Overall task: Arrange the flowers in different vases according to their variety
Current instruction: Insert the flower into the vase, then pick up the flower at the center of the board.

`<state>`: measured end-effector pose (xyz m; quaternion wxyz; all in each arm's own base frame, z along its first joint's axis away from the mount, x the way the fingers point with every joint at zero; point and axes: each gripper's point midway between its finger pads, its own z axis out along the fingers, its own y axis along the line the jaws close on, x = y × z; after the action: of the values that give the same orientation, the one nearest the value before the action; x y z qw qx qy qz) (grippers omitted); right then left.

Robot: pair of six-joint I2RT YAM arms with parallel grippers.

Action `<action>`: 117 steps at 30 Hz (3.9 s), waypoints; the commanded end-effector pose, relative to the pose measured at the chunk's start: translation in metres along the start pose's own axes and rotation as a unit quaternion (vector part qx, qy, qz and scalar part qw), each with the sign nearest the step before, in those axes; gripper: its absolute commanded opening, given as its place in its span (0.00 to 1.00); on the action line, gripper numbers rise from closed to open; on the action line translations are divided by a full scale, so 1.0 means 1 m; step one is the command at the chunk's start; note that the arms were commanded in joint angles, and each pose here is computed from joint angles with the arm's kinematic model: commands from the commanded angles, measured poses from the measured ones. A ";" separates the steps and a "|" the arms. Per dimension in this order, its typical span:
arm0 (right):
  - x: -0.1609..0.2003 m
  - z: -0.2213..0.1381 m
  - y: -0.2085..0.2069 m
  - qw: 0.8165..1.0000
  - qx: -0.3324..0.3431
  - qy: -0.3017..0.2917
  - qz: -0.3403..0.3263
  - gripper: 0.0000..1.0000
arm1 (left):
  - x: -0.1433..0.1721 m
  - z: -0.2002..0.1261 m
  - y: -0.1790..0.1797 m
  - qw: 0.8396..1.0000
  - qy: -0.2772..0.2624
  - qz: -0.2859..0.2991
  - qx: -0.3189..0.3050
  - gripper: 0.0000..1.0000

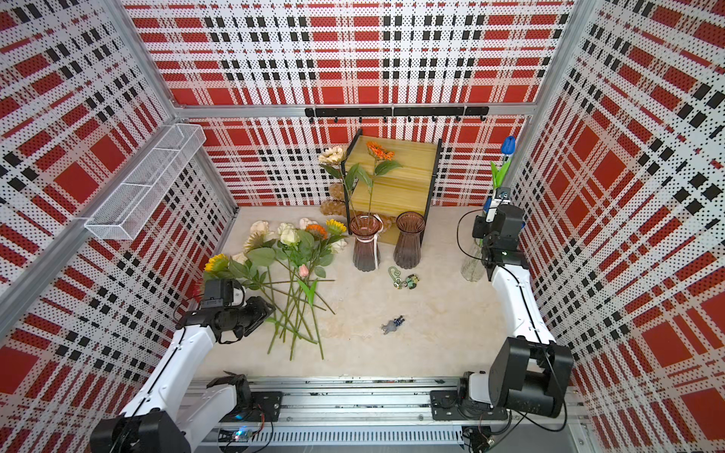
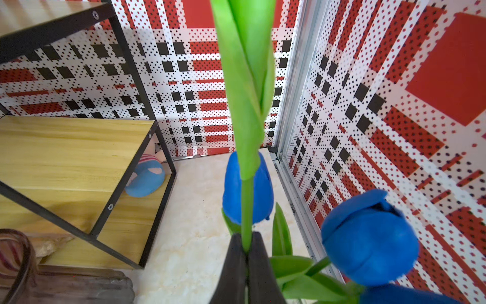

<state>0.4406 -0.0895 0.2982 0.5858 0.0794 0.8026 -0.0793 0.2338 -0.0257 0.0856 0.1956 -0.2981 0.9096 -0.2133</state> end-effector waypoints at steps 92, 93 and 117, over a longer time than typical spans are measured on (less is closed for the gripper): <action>0.116 -0.123 0.238 0.927 -0.298 0.229 0.023 0.98 | 0.006 0.013 -0.042 1.000 0.005 -0.010 -0.001 0.00; 0.118 -0.134 0.258 0.911 -0.335 0.239 0.017 0.98 | 0.001 0.004 -0.049 1.000 -0.007 -0.004 0.004 0.00; 0.125 -0.259 0.457 0.736 -0.615 0.277 -0.053 0.86 | 0.003 -0.074 -0.210 0.948 -0.090 0.219 0.213 0.00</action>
<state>0.2614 0.4100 0.2411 0.2538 -0.3167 0.8106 0.4221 0.2871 -0.1514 0.2301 0.3475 -0.0790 0.8842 -0.3021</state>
